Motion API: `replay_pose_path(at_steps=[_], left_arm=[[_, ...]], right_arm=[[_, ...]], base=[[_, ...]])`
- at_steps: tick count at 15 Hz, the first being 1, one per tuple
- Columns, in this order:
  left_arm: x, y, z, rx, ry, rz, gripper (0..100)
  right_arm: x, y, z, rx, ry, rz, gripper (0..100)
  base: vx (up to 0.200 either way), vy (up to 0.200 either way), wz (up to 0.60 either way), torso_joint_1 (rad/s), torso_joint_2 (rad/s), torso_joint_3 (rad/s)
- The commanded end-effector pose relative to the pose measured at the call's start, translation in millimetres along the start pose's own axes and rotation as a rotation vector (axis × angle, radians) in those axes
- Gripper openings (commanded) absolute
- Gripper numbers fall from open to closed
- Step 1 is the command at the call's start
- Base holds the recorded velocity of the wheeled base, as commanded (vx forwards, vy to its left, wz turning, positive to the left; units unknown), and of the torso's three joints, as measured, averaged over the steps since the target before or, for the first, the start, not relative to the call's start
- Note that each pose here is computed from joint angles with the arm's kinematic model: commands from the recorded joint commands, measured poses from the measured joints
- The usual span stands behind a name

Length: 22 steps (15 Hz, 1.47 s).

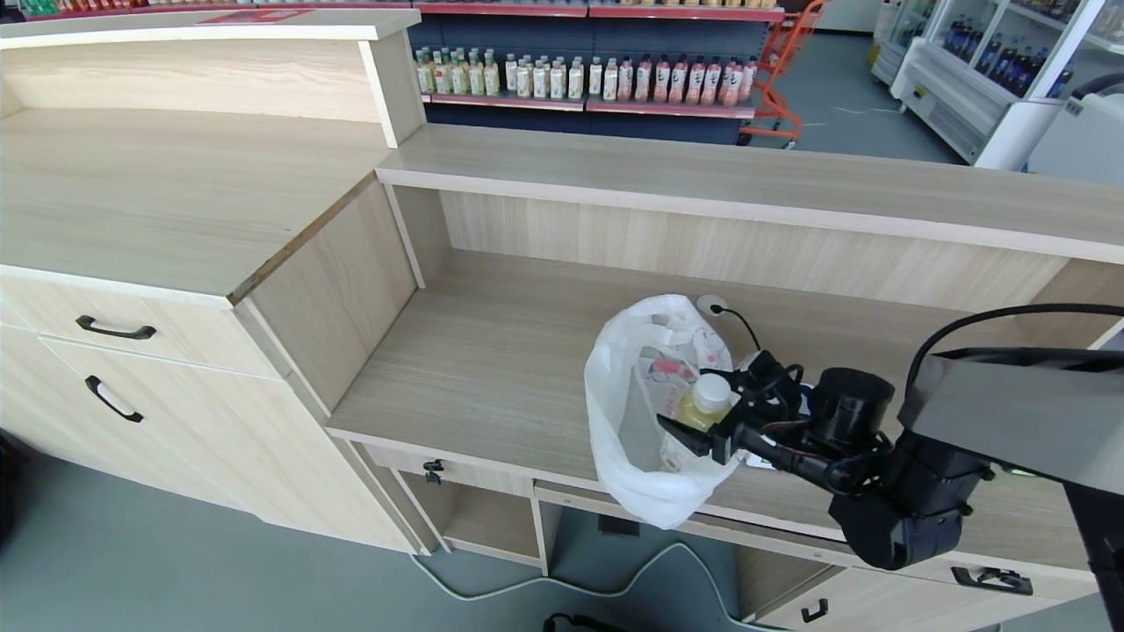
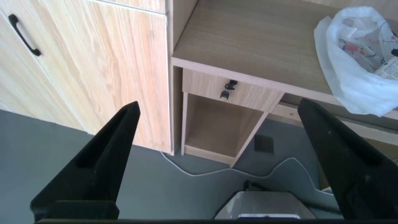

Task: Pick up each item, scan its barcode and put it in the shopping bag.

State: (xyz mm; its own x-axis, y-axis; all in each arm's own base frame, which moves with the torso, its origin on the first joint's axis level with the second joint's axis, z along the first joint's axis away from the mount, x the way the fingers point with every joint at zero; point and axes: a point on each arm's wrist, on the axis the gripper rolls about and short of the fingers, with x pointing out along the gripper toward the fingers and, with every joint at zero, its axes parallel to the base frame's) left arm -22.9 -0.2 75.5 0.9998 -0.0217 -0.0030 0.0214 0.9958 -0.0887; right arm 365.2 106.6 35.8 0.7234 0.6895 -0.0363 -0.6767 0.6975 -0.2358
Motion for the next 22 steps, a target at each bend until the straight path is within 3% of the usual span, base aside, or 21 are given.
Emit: replay_pose_path(at_steps=[1,6,7,10,13,15,17,19,20,22], left_arm=[[0.0,0.0,-0.1,0.000,0.000,0.000,100],[0.0,0.0,-0.1,0.000,0.000,0.000,100],[0.0,0.0,-0.1,0.000,0.000,0.000,100],[-0.1,0.0,0.5,0.000,-0.003,0.000,100],[0.0,0.0,-0.1,0.000,0.000,0.000,100],[-0.1,0.0,0.3,0.000,-0.001,0.000,100],[-0.1,0.0,0.3,0.000,-0.001,0.000,100],[-0.1,0.0,0.3,0.000,-0.001,0.000,100],[0.0,0.0,-0.1,0.000,0.000,0.000,100],[-0.1,0.0,0.3,0.000,-0.001,0.000,100]], right_arm=[[-28.0,-21.6,47.8,0.045,-0.054,-0.003,100],[-76.9,-24.9,96.9,0.107,-0.054,0.055,100],[-96.1,-18.3,117.3,0.118,-0.049,0.042,100],[-149.7,-17.4,143.4,0.122,0.027,-0.052,100],[-193.4,-33.6,136.2,0.026,0.184,-0.327,100],[-212.2,-47.9,134.6,0.006,0.232,-0.497,100],[-234.0,-62.6,132.7,-0.034,0.314,-0.719,100],[-250.1,-72.6,128.0,-0.024,0.369,-0.828,100],[-267.9,-82.1,125.3,-0.047,0.445,-0.944,100],[-296.2,-99.3,110.2,-0.082,0.689,-1.217,100]], base=[[0.000,0.000,0.00,0.000,0.00,0.000],[0.000,0.000,0.00,0.000,0.00,0.000],[0.000,0.000,0.00,0.000,0.00,0.000],[0.000,0.000,0.00,0.000,0.00,0.000],[0.000,0.000,0.00,0.000,0.00,0.000],[0.000,0.000,0.00,0.000,0.00,0.000],[0.000,0.000,-0.60,0.005,0.00,0.002],[0.000,0.000,-0.60,-0.007,0.00,0.005],[0.000,0.000,-0.60,0.002,0.01,-0.007],[0.000,0.000,-0.30,0.004,0.00,-0.001]])
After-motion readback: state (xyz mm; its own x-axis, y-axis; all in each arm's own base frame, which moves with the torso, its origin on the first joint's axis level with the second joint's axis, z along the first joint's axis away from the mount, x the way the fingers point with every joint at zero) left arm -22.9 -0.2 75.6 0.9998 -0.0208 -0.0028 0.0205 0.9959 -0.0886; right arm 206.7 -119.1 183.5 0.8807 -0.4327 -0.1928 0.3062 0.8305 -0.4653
